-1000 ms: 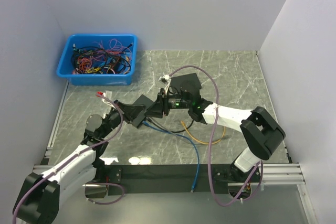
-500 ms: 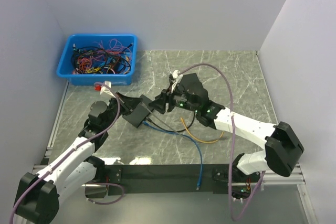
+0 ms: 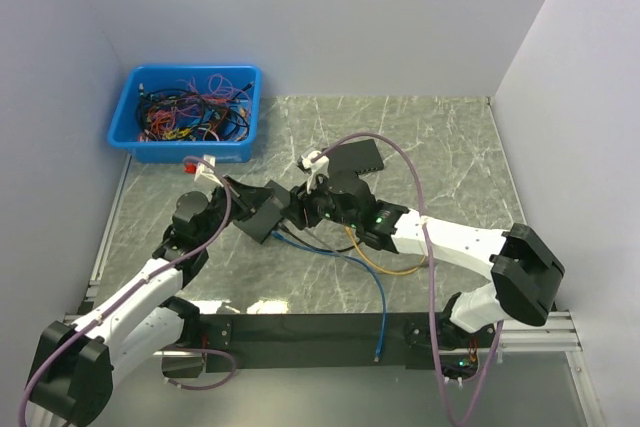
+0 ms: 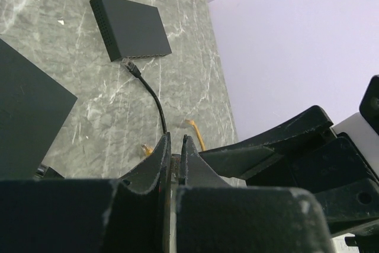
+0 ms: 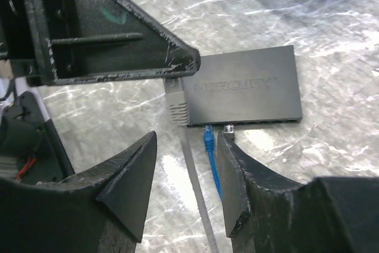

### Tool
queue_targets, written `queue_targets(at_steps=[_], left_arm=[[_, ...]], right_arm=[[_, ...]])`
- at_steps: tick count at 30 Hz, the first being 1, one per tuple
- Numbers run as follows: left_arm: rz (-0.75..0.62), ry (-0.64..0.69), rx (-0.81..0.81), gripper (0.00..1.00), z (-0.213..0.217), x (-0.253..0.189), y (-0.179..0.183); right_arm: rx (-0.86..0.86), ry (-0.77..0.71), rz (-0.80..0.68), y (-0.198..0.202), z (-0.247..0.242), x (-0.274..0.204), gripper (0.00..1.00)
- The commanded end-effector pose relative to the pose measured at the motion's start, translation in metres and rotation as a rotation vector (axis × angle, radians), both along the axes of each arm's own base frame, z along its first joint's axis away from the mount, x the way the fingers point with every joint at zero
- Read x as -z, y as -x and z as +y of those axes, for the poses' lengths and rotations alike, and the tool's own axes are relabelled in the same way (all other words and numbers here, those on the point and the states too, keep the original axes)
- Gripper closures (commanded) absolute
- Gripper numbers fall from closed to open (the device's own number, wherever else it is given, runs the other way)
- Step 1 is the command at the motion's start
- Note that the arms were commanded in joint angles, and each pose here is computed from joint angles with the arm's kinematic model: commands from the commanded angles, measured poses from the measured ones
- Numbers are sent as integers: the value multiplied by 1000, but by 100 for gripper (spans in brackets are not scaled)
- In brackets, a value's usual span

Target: Insert the plug into the switch port

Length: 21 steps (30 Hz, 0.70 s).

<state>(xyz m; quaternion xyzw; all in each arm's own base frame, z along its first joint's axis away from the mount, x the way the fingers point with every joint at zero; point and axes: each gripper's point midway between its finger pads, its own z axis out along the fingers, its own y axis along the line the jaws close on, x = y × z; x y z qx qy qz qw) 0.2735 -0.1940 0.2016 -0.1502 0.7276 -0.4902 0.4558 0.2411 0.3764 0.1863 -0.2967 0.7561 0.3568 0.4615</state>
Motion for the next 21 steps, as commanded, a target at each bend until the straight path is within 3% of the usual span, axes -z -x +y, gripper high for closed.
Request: queue_targets(at_steps=[1, 14, 21], left_arm=[[-55, 40, 33, 99, -8, -21, 0], [-55, 43, 62, 99, -20, -20, 1], [-56, 41, 69, 99, -22, -20, 2]], right_arm=[[31, -36, -69, -12, 9, -28, 48], [35, -14, -58, -15, 13, -20, 56], [43, -7, -57, -16, 14, -18, 77]])
